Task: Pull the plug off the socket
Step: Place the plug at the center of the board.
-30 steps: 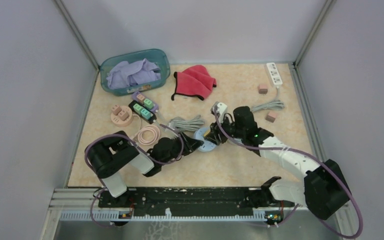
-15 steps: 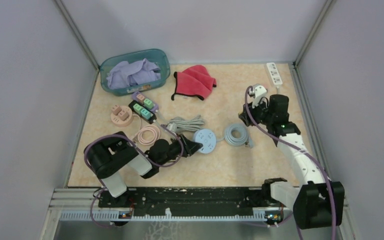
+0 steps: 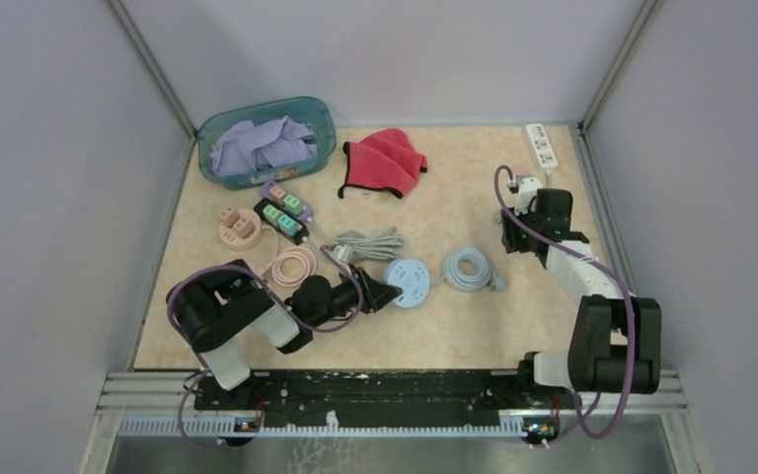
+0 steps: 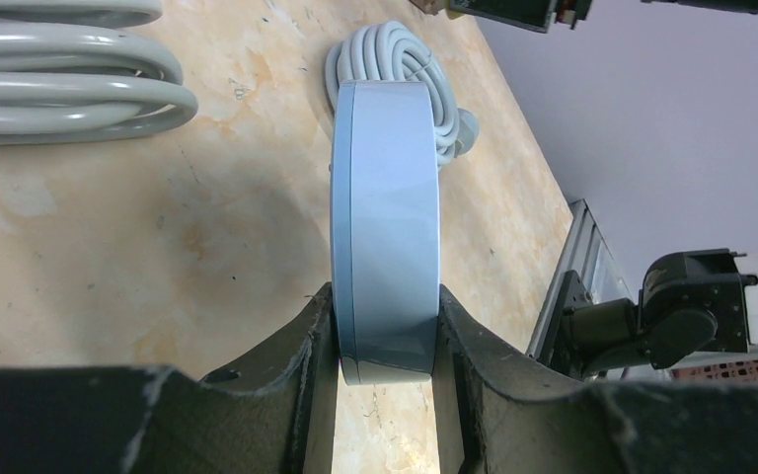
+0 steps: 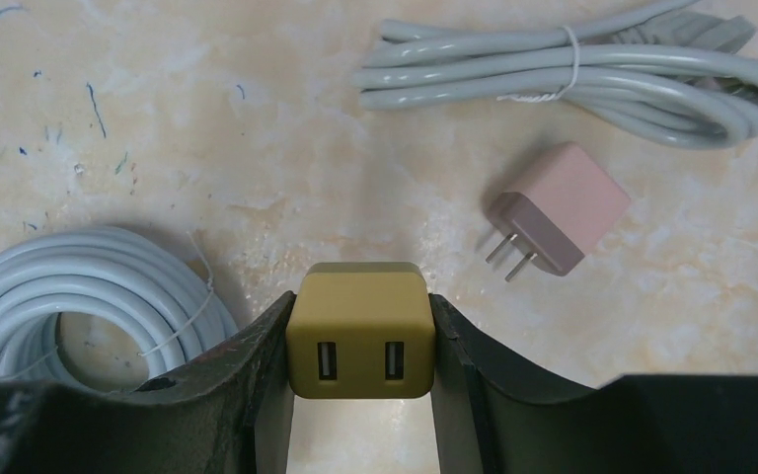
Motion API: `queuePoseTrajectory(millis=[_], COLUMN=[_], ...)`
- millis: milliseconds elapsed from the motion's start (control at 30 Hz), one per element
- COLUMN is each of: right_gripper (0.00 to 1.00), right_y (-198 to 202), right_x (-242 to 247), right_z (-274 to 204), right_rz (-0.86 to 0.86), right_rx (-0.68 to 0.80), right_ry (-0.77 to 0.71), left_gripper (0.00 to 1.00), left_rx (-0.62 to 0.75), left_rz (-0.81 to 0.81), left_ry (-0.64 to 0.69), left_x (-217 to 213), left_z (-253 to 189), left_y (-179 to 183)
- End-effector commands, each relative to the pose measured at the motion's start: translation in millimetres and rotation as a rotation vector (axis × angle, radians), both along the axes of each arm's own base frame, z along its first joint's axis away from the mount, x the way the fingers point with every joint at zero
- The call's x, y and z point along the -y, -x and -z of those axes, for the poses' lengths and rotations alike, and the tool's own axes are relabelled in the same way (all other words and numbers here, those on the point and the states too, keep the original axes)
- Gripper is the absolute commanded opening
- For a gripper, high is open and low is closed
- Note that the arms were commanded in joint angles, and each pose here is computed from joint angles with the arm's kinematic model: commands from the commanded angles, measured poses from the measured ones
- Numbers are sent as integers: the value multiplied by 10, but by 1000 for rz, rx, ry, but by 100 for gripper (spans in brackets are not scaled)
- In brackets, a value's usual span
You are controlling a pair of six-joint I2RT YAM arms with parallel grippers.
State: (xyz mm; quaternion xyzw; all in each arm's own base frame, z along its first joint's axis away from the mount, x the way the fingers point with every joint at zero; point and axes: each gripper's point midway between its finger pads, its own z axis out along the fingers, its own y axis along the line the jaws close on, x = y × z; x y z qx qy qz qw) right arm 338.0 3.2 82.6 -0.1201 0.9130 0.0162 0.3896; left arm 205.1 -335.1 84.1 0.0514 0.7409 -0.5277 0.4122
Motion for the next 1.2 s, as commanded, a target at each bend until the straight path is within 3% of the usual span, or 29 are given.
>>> queuePoseTrajectory(millis=[0,200,367,433,533,700,933,1167], right_gripper=[5,16,48,56,62,64,65,66], right_y=[-292,-480,-660,-669,-649,-594,-297,584], right_x=[-86,-12,36,68,153,197,-391,-1368], right_z=[-198,-60,-64,-55,-64,-247,-1054,-1573], right_rz=[-31,-27,-14,-3,22,11,-356,-977], right_rx=[71,14,-14,-17,-12,25,223,396], right_ry=[-44,-5,9,23,40,35,-80,-387], left_gripper=[0,0,0,0,0,0,0,0], left_rx=[110,127,158,174,205,252,321,425], left_rz=[104,139,150,148,148,151,174,214], left_ry=[119,124,117,110,90,67,34,47], left_x=[133,156,158,152,145,139,152,188], left_z=[-385,-385,-412,-429,-450,-516,-582,-695], left_y=[110,139,136,128,121,111,115,156])
